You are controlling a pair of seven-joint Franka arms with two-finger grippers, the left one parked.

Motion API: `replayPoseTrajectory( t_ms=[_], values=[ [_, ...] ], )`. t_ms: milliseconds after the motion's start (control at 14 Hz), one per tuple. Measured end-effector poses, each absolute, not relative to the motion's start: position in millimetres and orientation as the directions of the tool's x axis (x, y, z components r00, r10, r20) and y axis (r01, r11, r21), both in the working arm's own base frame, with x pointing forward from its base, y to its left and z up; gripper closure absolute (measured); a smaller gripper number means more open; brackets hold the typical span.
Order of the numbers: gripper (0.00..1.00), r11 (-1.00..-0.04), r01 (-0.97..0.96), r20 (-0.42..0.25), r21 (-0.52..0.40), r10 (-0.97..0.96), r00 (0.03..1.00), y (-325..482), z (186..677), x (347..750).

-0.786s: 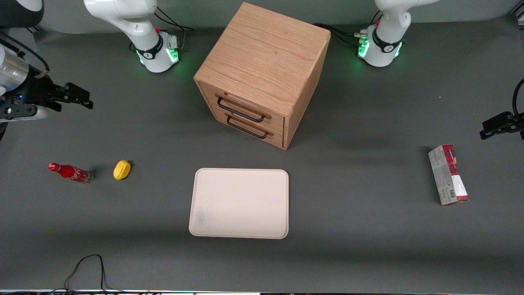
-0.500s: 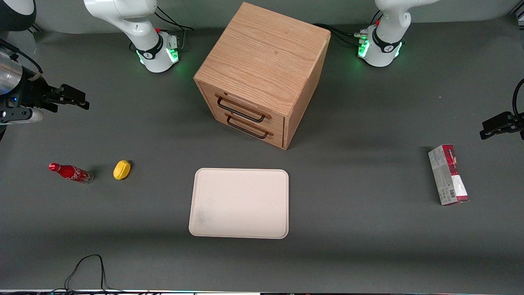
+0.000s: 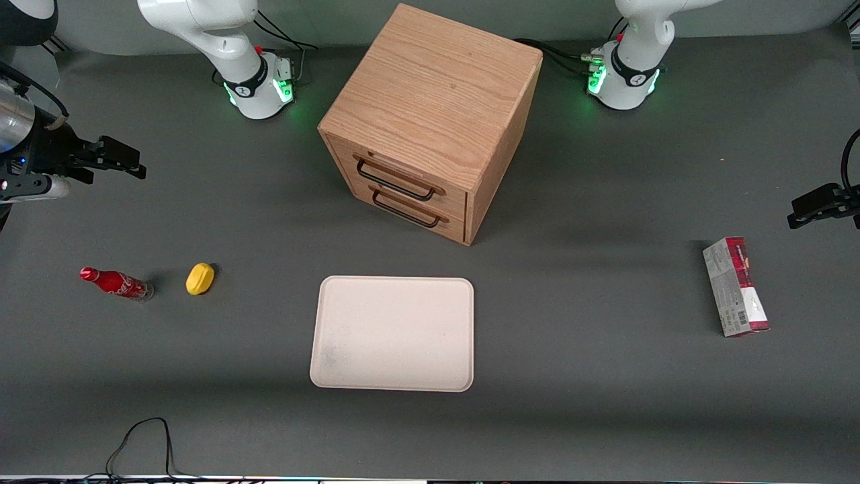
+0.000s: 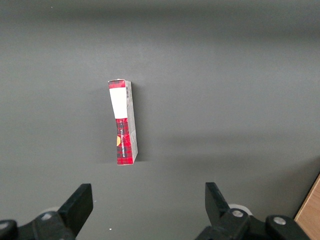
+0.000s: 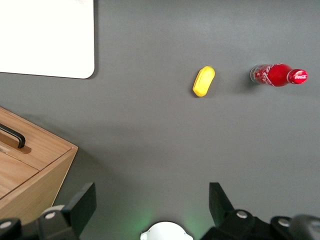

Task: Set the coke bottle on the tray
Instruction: 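Move the right gripper toward the red Coca-Cola bottle lying on the table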

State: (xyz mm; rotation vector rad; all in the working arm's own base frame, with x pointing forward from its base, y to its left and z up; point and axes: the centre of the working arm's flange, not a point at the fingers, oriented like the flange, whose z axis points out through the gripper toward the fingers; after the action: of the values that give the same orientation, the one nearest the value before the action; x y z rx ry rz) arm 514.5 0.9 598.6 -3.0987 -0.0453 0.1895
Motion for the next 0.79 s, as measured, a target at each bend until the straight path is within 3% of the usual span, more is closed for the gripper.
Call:
replayPoseTrajectory(
  t_ms=[286,786],
  values=[
    [0.00,-1.000,0.024,-0.133,0.003,0.023,0.991,-32.1,602.1,511.8],
    [0.00,-0.995,0.072,-0.118,0.069,0.063,0.991,-190.8,622.1,494.5]
  ],
)
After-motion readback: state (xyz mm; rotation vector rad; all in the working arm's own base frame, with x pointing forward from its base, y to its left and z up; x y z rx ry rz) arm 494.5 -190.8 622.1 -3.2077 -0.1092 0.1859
